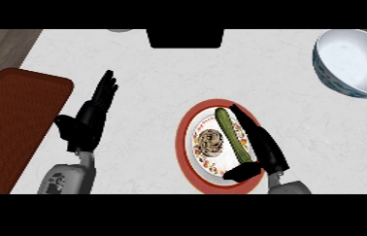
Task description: Pick the squash from the plate and place it in the bowl
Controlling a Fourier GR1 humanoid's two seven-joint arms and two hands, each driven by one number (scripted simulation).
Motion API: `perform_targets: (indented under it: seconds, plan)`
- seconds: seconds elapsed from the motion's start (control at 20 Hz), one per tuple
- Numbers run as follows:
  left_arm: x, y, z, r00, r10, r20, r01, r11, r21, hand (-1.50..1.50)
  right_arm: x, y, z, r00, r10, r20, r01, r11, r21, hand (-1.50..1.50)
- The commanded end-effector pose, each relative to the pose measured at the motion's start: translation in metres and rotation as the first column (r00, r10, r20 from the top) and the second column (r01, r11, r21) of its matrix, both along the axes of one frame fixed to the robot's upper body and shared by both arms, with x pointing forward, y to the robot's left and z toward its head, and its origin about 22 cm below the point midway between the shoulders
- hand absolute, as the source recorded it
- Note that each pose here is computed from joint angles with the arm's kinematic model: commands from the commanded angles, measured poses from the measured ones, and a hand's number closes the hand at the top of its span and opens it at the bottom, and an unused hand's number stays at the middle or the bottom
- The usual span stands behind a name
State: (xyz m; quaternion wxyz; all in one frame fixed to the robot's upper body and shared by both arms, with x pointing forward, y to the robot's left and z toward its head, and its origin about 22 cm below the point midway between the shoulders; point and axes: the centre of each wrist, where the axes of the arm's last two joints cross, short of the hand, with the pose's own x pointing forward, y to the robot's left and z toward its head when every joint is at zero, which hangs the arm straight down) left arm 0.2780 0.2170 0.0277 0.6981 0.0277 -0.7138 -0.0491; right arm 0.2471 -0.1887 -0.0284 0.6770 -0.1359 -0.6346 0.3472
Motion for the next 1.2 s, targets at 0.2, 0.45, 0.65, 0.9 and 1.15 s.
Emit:
perform_targets:
  seconds: [0.2,0.45,0.65,0.9,1.15]
  plan:
    - [-0.011,0.011,0.004,1.0,-0.003,0.01,0.003,1.0,-0.004,0.0,0.016,0.018,-0.019,0.996,0.086,-0.02,-0.087,0.995,-0.046,1.5]
    - [-0.008,-0.016,-0.008,1.0,0.015,-0.006,-0.015,1.0,0.002,0.0,-0.001,0.013,-0.034,0.968,0.247,0.047,-0.236,0.957,-0.165,1.5]
    - [-0.011,0.001,-0.008,1.0,0.02,0.012,-0.02,1.0,0.001,0.0,0.005,-0.001,-0.027,0.968,0.247,0.042,-0.241,0.964,-0.108,1.5]
    - [-0.009,-0.001,0.008,1.0,-0.008,0.002,0.008,1.0,0.011,0.0,-0.008,0.01,-0.02,0.961,0.26,0.096,-0.256,0.965,-0.05,1.5]
    - [-0.012,0.002,0.005,1.0,0.015,0.005,-0.015,1.0,0.009,0.0,0.019,-0.081,0.039,0.989,0.093,0.115,-0.105,0.988,0.109,1.5]
